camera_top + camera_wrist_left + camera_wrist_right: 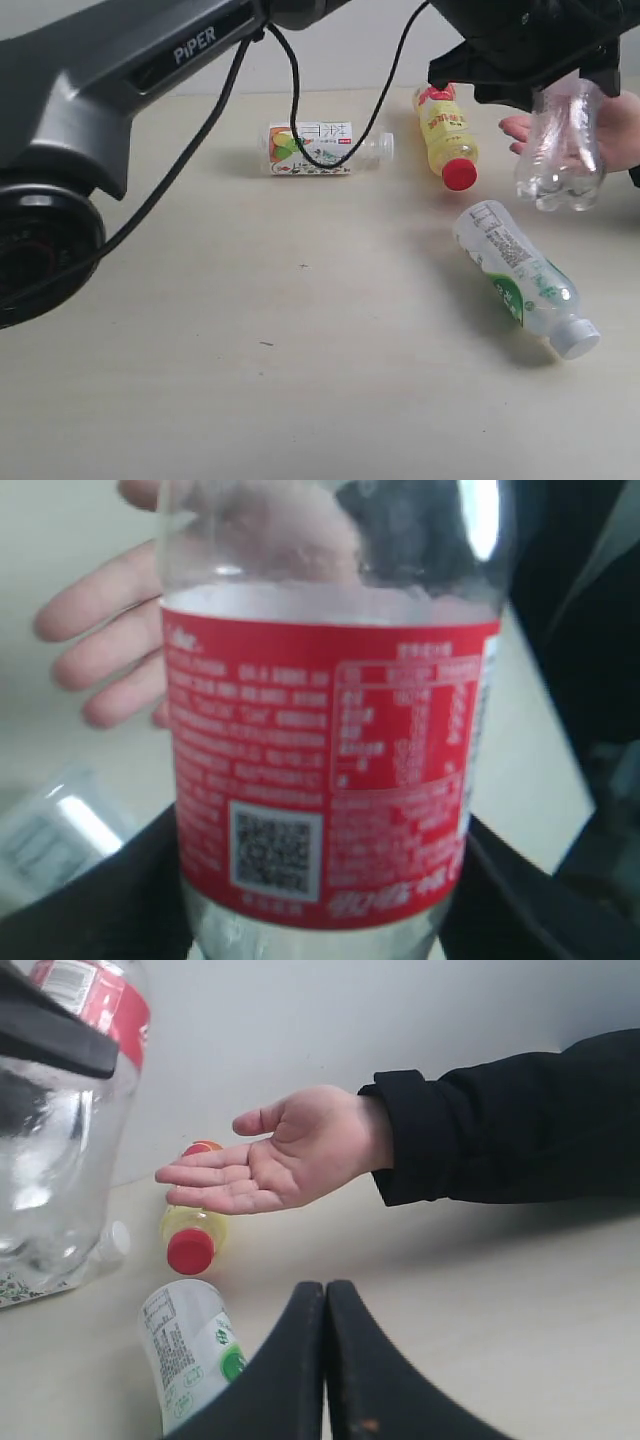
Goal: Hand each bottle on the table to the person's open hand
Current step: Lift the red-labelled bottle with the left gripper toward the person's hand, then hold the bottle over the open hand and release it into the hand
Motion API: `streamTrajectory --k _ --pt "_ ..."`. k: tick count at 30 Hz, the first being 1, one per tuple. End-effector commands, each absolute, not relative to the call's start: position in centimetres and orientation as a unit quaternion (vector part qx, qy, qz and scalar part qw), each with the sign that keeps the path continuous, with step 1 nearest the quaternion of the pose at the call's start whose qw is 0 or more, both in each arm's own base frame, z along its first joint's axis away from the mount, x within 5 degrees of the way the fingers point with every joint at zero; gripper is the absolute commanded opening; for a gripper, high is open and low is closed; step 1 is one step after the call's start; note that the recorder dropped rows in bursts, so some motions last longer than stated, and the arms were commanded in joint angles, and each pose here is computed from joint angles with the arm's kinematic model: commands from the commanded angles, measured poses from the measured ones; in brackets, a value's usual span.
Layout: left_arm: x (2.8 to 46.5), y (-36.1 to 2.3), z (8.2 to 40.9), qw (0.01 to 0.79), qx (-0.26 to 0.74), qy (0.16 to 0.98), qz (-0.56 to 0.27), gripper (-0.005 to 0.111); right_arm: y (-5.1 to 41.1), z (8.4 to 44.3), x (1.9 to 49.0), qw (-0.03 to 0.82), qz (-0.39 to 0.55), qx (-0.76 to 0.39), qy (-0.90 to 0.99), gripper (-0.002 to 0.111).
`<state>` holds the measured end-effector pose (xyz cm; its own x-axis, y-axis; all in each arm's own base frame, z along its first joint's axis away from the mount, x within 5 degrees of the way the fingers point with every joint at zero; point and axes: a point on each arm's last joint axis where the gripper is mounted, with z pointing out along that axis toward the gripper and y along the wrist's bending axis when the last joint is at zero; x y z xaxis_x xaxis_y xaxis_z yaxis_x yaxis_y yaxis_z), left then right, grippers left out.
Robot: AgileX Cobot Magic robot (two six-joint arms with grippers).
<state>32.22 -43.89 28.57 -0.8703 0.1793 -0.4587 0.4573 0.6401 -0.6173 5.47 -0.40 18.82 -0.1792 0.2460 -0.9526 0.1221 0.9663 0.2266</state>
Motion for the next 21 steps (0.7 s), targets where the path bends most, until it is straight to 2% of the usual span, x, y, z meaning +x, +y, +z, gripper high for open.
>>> streamTrajectory --k 1,5,10,21 --pt "34.5 -44.7 27.3 0.161 0.090 0.852 -0.491 0.000 -0.4 18.8 5.5 0.634 0.049 0.117 0.763 0.000" --pt "36.3 -45.0 24.7 0.129 0.021 0.835 -0.535 0.000 -0.4 18.8 5.5 0.633 0.049 0.117 0.764 0.000" --pt "37.2 -45.4 22.7 0.119 -0.012 0.821 -0.558 0.000 -0.4 18.8 5.5 0.633 0.049 0.117 0.764 0.000" --pt "37.4 -45.5 21.3 0.144 0.020 0.829 -0.540 0.000 -0.4 18.8 5.5 0.633 0.049 0.117 0.764 0.000"
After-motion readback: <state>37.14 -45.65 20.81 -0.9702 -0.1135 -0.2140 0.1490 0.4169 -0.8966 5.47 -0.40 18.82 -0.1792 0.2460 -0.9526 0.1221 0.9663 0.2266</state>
